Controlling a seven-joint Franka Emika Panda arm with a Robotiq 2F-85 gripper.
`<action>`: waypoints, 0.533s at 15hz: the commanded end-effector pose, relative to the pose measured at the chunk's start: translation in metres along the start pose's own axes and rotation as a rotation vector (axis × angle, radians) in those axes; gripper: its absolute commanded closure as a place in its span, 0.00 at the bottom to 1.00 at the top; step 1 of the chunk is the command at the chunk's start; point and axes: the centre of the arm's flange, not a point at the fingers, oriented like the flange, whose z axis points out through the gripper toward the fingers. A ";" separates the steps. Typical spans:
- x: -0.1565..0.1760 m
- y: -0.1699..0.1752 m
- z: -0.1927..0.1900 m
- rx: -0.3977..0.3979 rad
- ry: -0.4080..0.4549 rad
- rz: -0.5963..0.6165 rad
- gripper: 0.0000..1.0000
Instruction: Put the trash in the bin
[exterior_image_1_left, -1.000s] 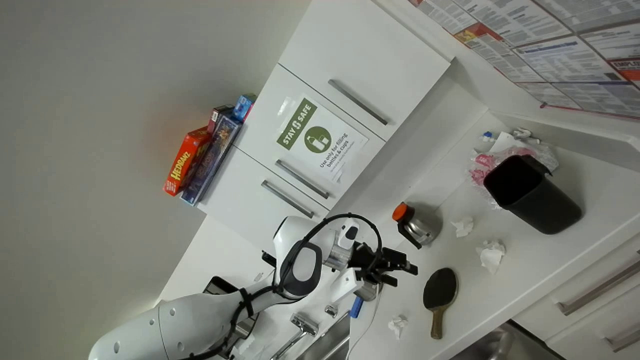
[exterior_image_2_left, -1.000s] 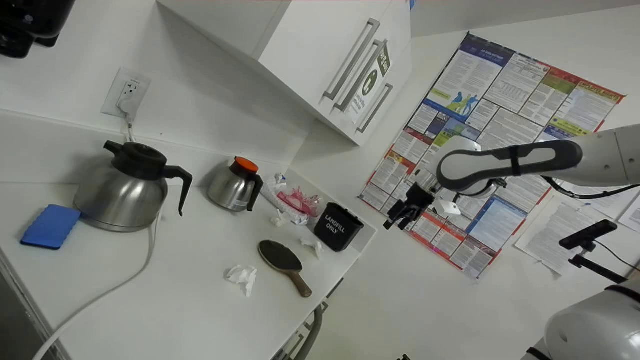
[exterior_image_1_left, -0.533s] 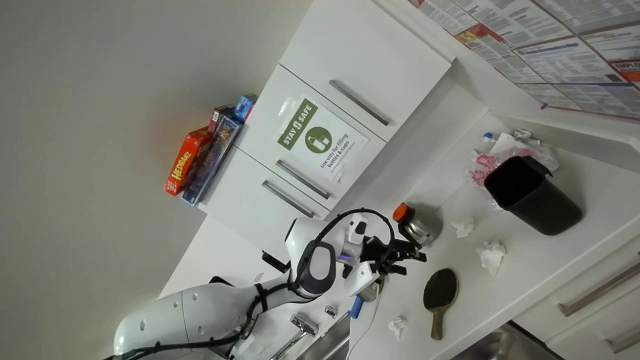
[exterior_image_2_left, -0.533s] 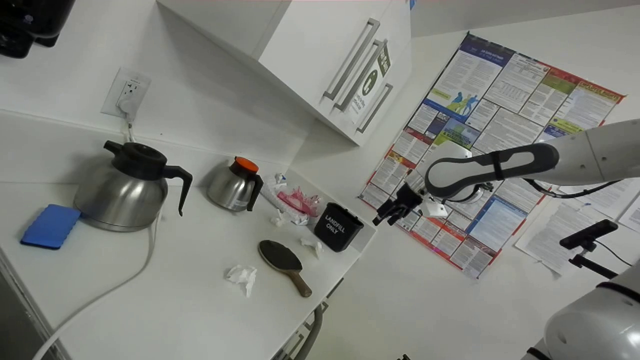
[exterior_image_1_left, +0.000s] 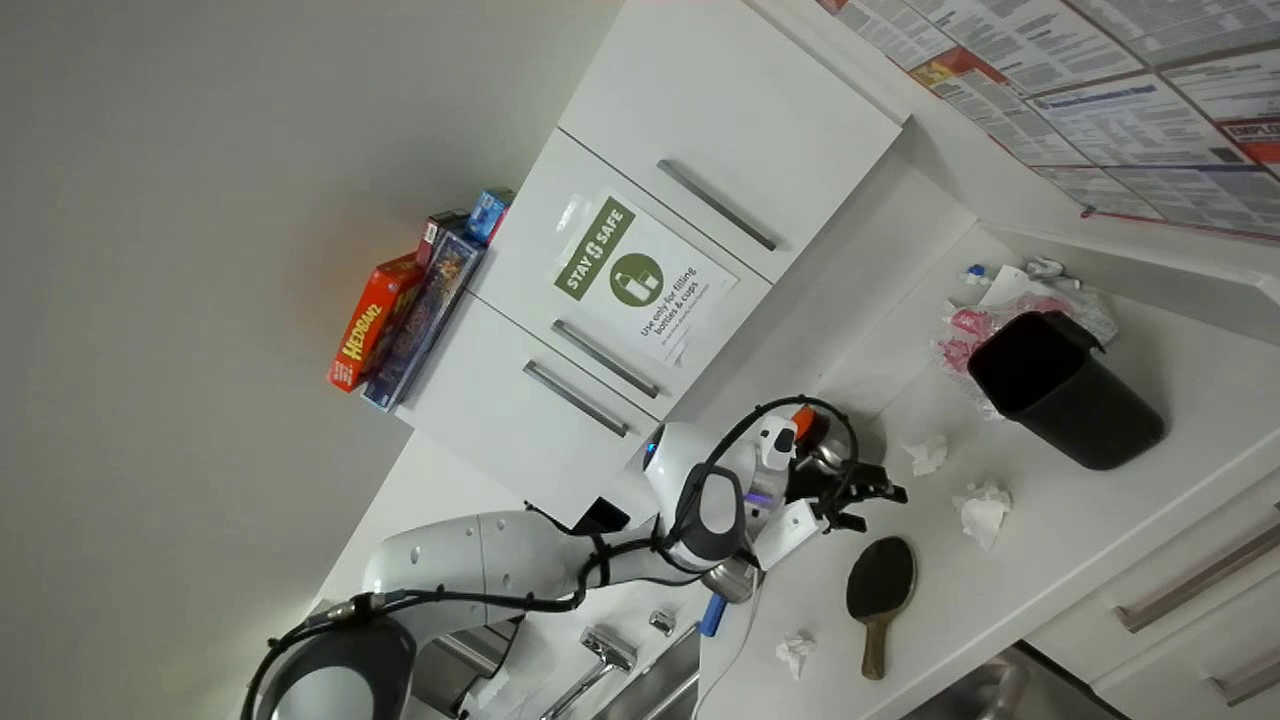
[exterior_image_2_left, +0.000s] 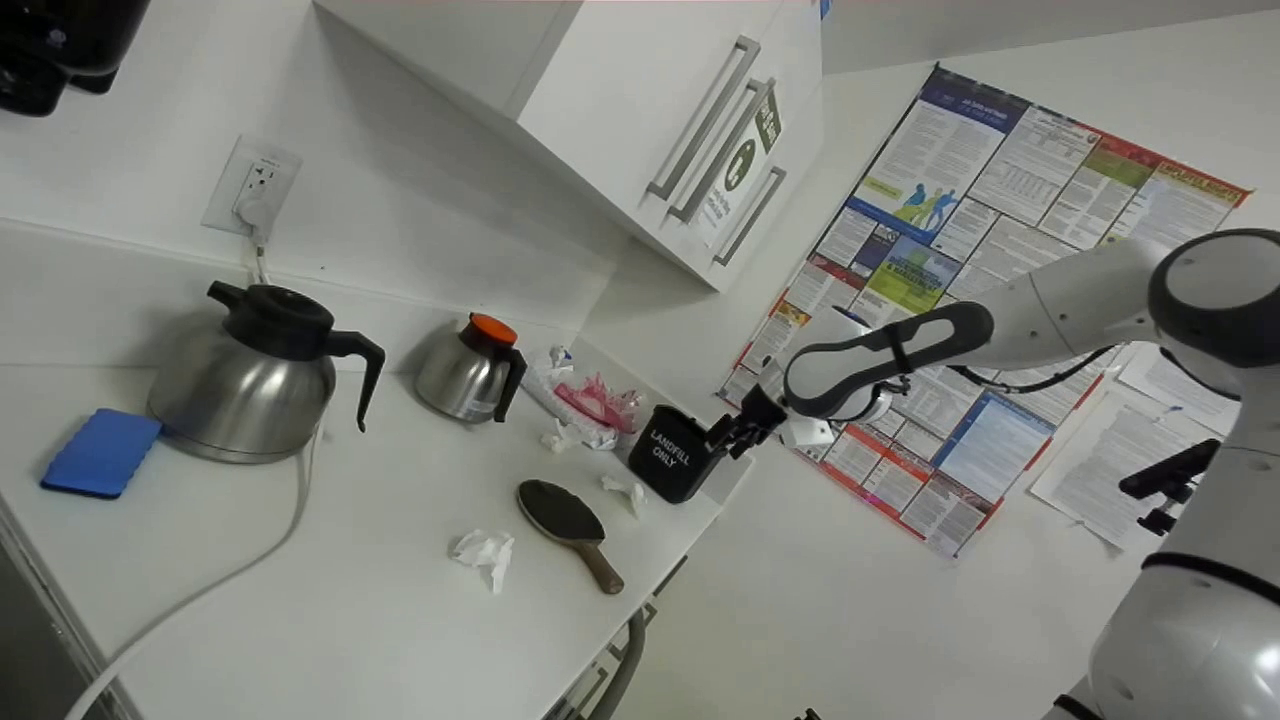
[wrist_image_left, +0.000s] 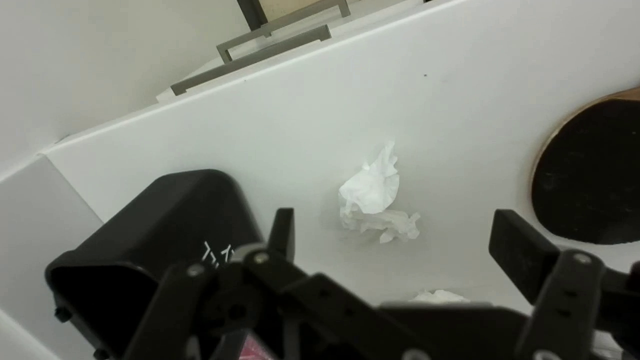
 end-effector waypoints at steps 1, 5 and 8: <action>0.038 0.008 0.034 -0.004 -0.012 -0.020 0.00; 0.058 0.003 0.062 -0.005 -0.029 -0.036 0.00; 0.069 -0.002 0.085 -0.003 -0.049 -0.044 0.00</action>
